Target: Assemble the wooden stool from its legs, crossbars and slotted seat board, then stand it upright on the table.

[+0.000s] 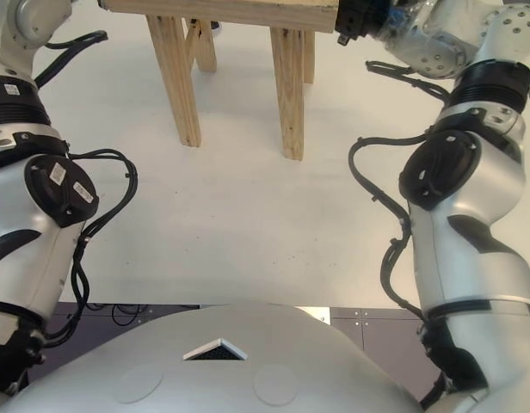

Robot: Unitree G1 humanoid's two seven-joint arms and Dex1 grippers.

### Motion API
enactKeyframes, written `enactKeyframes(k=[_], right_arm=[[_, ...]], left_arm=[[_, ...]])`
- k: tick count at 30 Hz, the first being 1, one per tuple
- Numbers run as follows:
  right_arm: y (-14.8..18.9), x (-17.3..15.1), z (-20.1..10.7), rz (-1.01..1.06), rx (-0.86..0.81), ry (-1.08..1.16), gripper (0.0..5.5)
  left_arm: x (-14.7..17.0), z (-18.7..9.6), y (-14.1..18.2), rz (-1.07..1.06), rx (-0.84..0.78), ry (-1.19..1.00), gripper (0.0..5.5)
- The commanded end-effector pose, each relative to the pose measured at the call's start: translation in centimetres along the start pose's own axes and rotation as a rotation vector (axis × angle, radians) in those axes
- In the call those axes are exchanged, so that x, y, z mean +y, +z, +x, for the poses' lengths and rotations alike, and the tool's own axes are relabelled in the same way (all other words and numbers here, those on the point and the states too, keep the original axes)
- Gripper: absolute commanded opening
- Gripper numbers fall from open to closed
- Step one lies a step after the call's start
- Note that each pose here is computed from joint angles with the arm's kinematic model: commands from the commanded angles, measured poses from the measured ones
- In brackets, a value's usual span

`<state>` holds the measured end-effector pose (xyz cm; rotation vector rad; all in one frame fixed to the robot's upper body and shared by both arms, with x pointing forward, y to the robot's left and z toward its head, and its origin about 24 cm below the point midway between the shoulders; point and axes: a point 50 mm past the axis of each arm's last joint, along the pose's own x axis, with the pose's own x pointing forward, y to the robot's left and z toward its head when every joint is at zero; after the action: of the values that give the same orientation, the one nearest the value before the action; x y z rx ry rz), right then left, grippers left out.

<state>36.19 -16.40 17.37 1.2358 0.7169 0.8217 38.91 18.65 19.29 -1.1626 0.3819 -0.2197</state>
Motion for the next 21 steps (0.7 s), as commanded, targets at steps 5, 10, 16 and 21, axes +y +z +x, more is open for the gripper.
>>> enactKeyframes(k=[5, 10, 16, 21], right_arm=[[1.1, -1.1, -0.6, -0.045, -0.142, -0.051, 3.53], [2.4, 0.0, -2.4, -0.156, -0.293, 0.077, 3.53], [2.2, -0.3, -5.7, -0.394, -0.643, 0.092, 3.36], [-2.0, -4.3, -7.4, -0.781, -0.856, -0.460, 2.50]], left_arm=[[0.9, 0.4, 1.8, -0.067, -0.212, -0.008, 5.40], [1.1, -0.5, 3.2, -0.049, -0.399, -0.092, 5.40], [7.3, -3.6, 0.5, 0.450, -0.470, 0.001, 5.11], [12.3, -8.1, -3.7, 0.767, -0.440, 0.147, 4.26]])
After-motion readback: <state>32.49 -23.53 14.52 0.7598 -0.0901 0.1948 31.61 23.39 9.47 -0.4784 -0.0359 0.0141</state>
